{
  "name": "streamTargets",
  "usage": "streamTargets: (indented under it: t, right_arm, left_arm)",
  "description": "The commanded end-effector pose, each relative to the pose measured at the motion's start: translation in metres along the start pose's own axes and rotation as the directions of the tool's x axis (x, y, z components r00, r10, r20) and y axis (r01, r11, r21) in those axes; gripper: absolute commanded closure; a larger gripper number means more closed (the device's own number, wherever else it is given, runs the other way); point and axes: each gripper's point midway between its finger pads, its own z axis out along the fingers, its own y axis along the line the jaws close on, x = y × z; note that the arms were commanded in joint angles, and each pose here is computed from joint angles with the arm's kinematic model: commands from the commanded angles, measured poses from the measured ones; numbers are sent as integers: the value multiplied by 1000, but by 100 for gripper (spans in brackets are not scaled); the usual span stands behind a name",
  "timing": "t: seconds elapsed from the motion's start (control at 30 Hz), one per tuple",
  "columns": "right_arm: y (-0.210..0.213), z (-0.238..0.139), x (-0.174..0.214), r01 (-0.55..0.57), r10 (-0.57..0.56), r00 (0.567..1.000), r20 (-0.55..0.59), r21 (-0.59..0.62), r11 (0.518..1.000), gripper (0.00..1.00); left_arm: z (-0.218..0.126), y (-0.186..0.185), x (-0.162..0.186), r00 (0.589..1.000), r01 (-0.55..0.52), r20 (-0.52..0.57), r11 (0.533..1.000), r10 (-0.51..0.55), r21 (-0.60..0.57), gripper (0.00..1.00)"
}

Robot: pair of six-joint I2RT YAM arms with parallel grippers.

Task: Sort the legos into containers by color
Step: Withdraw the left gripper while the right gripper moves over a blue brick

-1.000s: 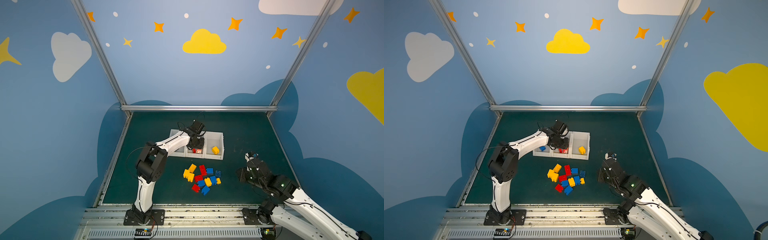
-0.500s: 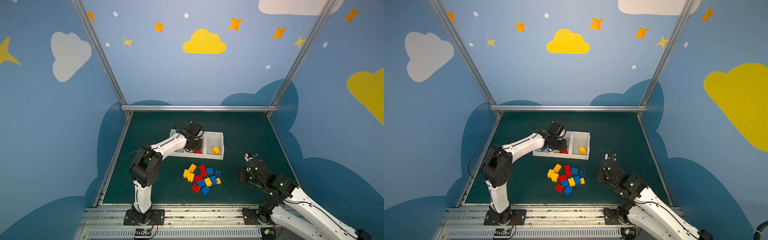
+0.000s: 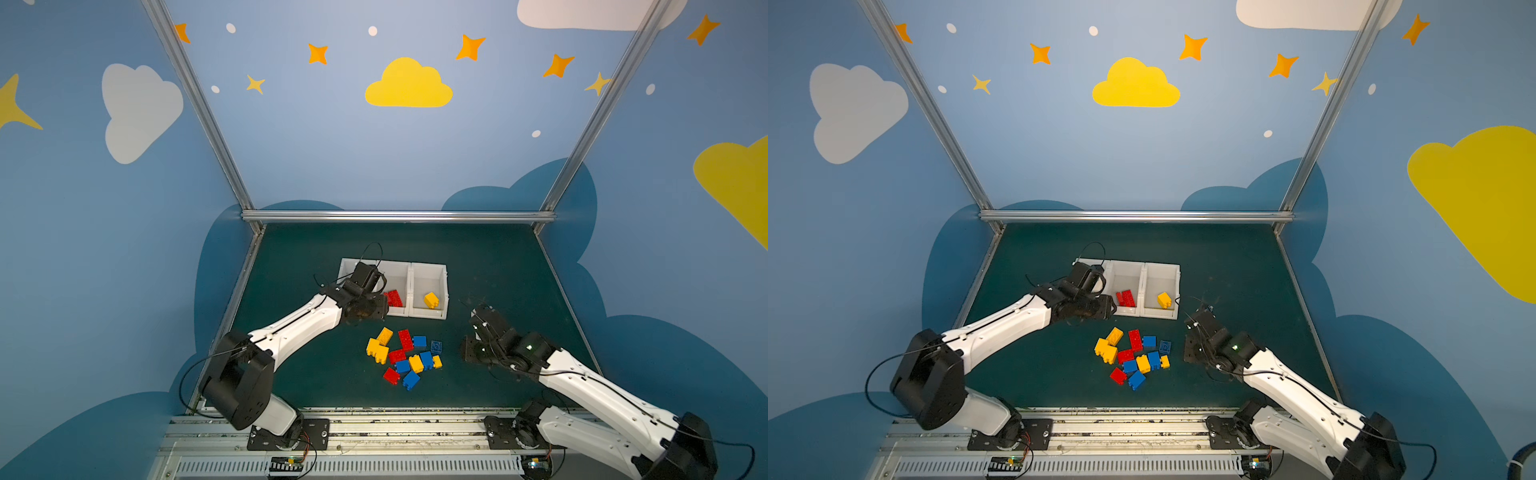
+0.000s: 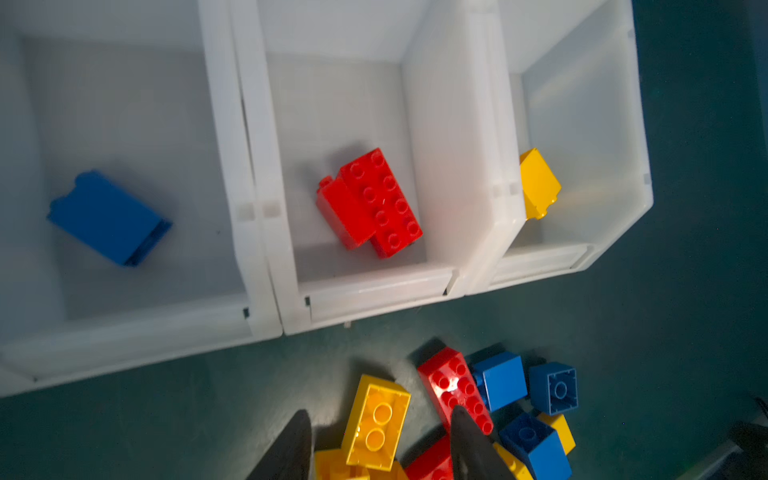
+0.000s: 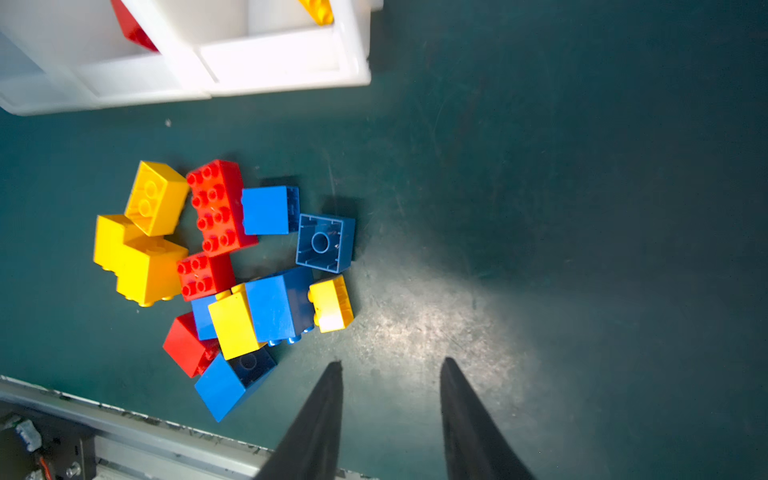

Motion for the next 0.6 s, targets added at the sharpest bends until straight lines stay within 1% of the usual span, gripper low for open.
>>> streamTargets:
  t: [0.0,0.27,0.43,0.57]
  right_arm:
    - [25,3,-12,-13,13,1000,-6,-67,998,55]
    - [39,22,-12,-48,46,991,-128,-12,999,51]
    - [45,35,-12,-17,21,982,-185,24,1000,51]
    - [47,44,-14,-13,23,977,-211,49,999,51]
  left_arm:
    - [-13,6,8,998,45,33,999,-45,10,45]
    - [-31,28,39,987,135,90,991,-135,9,43]
    - [-40,38,54,978,164,126,986,-166,22,42]
    - [-46,44,63,972,179,150,983,-181,27,41]
